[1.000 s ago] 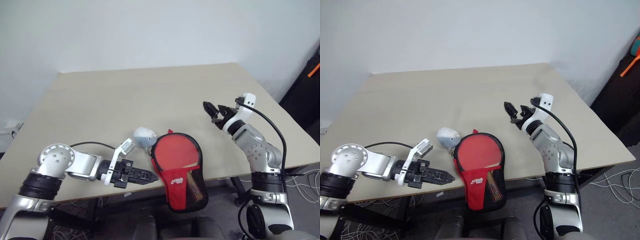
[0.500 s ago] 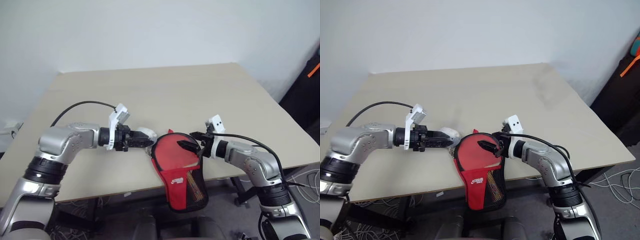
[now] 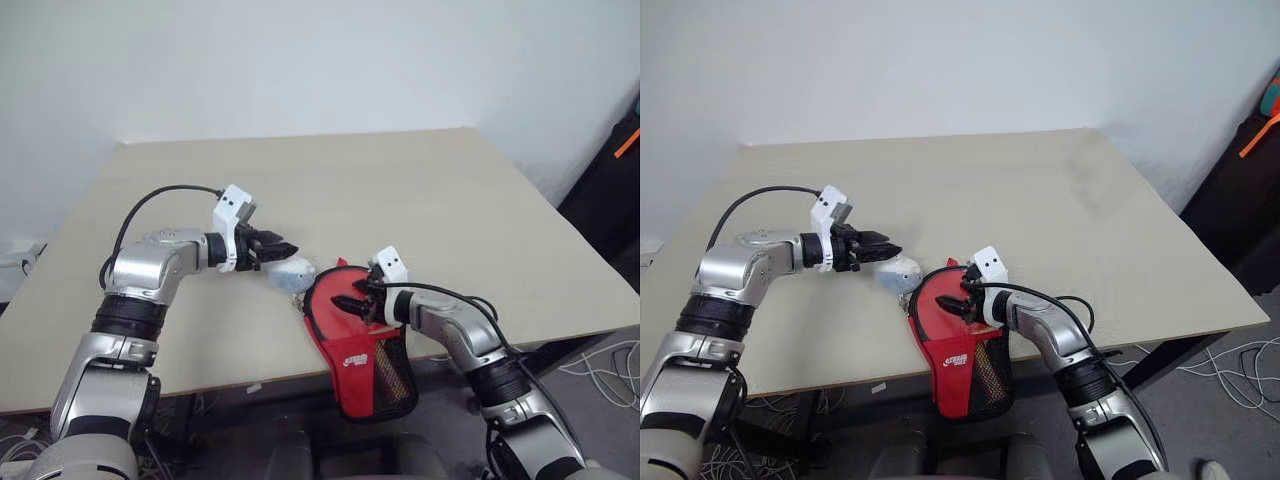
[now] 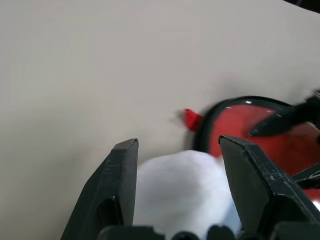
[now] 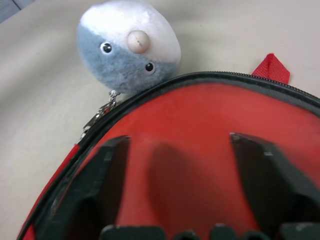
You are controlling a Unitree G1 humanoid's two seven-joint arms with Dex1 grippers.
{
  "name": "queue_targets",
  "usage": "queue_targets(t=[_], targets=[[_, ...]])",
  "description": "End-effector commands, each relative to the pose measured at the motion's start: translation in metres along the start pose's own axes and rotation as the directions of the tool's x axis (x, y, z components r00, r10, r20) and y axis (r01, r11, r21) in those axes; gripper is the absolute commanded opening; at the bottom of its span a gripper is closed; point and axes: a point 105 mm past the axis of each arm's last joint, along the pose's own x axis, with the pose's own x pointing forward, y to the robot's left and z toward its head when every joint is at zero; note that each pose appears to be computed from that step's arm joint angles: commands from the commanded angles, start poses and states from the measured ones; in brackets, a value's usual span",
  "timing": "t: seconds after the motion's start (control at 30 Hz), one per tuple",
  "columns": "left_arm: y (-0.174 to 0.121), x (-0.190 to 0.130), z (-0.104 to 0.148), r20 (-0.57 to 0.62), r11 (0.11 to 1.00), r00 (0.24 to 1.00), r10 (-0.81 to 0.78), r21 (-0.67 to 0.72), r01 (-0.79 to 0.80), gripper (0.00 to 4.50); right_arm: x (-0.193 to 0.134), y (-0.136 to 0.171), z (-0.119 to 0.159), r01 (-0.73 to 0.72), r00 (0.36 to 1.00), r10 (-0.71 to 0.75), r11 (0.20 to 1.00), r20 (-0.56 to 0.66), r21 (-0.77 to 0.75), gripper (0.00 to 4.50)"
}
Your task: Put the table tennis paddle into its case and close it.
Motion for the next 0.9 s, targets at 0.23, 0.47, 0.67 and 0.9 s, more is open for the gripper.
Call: queue_targets(t=[0.23,0.47,0.67,0.9], targets=[[-0.015,0.007,-0.006,-0.033,0.993,0.993,-0.114,-0.033,0.113,4.50,0.004,-0.012,0.005,0.047,0.999,-0.047,0.999,0.005,-0.018,0.71],[-0.010,0.008,-0.035,-0.136,0.996,0.988,-0.076,0.044,0.082,4.50,0.006,-0.019,0.003,0.086,0.996,-0.086,0.996,0.000,-0.031,0.71],[-0.001,0.015,-0.040,-0.146,0.997,0.989,-0.021,0.074,0.032,4.50,0.006,-0.022,0.003,0.108,0.994,-0.108,0.993,0.005,-0.043,0.71],[0.000,0.029,-0.040,-0.142,0.997,0.990,-0.006,0.073,0.017,4.50,0.006,-0.025,0.003,0.119,0.993,-0.119,0.992,0.005,-0.042,0.71]])
